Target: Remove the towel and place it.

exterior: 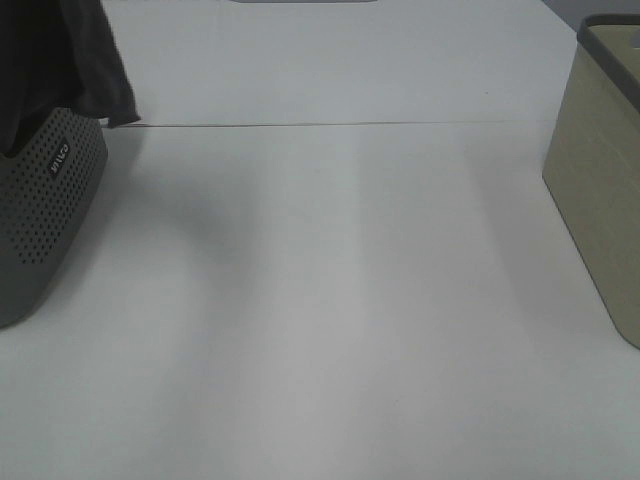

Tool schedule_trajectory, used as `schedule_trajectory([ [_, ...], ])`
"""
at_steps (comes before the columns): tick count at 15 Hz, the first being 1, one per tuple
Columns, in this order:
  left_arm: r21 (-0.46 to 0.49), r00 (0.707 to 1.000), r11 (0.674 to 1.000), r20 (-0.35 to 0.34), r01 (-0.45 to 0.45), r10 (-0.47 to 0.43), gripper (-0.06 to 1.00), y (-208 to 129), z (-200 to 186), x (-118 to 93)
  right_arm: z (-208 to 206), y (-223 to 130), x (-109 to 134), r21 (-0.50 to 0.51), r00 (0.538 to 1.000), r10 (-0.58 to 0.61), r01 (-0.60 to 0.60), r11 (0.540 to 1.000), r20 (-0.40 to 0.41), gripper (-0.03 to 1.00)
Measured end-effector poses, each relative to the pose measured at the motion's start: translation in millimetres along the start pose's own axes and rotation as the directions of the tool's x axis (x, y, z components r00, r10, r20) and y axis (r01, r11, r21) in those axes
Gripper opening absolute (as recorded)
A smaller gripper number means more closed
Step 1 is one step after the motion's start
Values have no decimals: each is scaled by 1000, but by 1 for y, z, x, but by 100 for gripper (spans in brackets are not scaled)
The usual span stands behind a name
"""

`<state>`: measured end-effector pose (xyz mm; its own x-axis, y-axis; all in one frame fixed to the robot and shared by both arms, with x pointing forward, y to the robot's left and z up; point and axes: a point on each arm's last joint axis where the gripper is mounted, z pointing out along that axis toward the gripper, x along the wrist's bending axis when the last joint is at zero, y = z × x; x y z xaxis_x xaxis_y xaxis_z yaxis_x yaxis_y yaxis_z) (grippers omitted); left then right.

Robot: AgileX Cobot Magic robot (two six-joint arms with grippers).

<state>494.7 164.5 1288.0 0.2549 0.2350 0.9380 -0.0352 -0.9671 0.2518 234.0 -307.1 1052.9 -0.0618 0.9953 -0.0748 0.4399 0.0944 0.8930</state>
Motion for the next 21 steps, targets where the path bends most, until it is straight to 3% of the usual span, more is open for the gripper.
schedule_trajectory([
  [4,-76,998,997,53,-26,30,0,31,-3,-17,0,2,4,1,999,24,-24,1000,-42,82],
  [5,-98,994,994,90,-57,66,0,48,6,-34,9,16,16,8,984,51,-51,999,-168,82],
  [6,-105,991,992,106,-68,79,0,55,9,-40,17,25,20,-3,976,16,-17,1000,-218,82],
  [11,-100,987,994,150,-49,63,0,68,24,-58,74,63,38,-18,920,-111,112,994,-376,81],
  [13,-104,989,994,151,20,-4,0,70,25,-59,103,75,49,10,872,-103,123,992,-478,81],
  [17,-101,986,991,154,85,-69,0,70,25,-58,166,98,74,25,712,-87,145,989,-697,81],
  [19,-96,982,988,157,118,-102,0,70,25,-58,181,107,89,13,658,-100,164,986,-746,81],
  [21,-86,973,980,163,181,-165,0,70,25,-58,196,116,124,-18,601,-155,227,974,-784,81],
])
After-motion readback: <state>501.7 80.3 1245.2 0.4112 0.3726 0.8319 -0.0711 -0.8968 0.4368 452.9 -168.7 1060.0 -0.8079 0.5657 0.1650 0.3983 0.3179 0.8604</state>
